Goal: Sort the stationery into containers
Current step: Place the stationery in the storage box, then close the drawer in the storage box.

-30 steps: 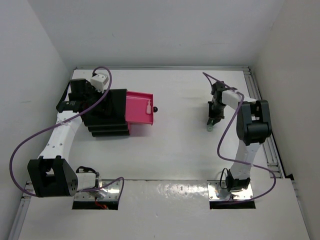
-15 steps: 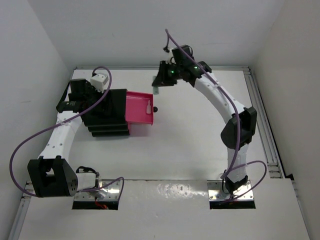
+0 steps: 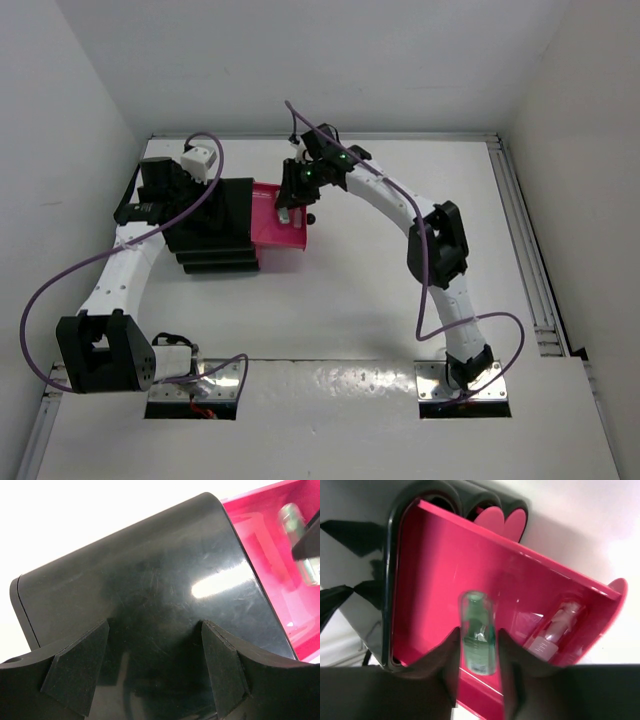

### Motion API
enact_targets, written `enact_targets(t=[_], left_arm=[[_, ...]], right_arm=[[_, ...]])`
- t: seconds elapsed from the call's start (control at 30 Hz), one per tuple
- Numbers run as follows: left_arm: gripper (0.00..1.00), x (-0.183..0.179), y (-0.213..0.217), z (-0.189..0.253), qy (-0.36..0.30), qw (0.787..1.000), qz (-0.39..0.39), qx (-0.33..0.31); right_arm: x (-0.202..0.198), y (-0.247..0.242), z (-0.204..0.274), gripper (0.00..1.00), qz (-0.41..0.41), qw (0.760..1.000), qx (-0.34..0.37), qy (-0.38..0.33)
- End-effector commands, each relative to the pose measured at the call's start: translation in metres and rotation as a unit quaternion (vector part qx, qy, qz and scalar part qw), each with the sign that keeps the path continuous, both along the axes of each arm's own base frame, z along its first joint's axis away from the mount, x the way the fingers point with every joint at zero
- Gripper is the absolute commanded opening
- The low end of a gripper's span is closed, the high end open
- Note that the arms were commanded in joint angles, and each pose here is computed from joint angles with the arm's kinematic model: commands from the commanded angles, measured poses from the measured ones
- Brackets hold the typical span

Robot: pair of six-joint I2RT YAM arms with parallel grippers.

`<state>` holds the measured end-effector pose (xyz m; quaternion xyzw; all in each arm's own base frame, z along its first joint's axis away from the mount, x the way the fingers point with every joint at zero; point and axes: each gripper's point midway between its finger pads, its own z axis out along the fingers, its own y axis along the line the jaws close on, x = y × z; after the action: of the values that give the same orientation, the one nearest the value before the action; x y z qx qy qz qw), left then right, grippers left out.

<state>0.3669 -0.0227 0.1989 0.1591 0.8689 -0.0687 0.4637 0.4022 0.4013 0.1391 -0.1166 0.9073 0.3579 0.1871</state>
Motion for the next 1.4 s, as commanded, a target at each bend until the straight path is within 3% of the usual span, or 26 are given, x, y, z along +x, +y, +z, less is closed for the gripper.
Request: enact_targets(t=[0.0,0.07,0.1,0.2,0.3,0.43,0.53,0.7,0.83,1.2,1.37], left_arm=[[0.81,-0.024,0.001,-0.044,0.089,0.996,0.008,-0.012],[0.81,-0.024,0.001,-0.045,0.09,0.996,0.007,-0.01],[0.81,-0.024,0.002,-0.045,0.089,0.996,0.008,-0.01],[0.81,-0.025,0.003,-0.047,0.091,0.996,0.007,-0.005],[0.81,-0.025,0.003,-0.047,0.091,0.996,0.007,-0.003],[0.8,-0.028,0.004,-0.047,0.092,0.996,0.007,0.003],[0.8,-0.032,0.005,-0.049,0.091,0.996,0.006,0.004],[0.8,-0.039,0.005,-0.055,0.101,0.995,0.006,0.006],[0.8,-0.04,0.006,-0.055,0.103,0.995,0.007,0.01],[0.8,-0.042,0.007,-0.053,0.104,0.994,0.01,0.012],[0.8,-0.043,0.008,-0.054,0.106,0.994,0.011,0.015]], right_arm=[[0.002,0.023,0.047,0.37,0.018,0.997,0.051,-0.048],[0.0,0.024,0.048,0.47,0.02,0.997,0.051,-0.048],[-0.002,0.025,0.05,0.57,0.02,0.997,0.052,-0.046],[-0.007,0.026,0.068,0.64,0.024,0.996,0.063,-0.058],[-0.007,0.016,0.098,0.6,0.011,0.994,0.074,-0.08],[0.01,-0.039,0.123,0.51,-0.055,0.99,0.059,-0.112],[0.024,-0.087,0.093,0.45,-0.104,0.99,0.008,-0.1],[0.023,-0.142,0.027,0.33,-0.113,0.983,-0.119,-0.079],[0.004,-0.142,-0.012,0.32,-0.076,0.978,-0.179,-0.077],[-0.005,-0.107,-0.056,0.36,-0.064,0.982,-0.178,-0.024],[-0.018,-0.088,-0.049,0.37,-0.049,0.984,-0.166,-0.028]])
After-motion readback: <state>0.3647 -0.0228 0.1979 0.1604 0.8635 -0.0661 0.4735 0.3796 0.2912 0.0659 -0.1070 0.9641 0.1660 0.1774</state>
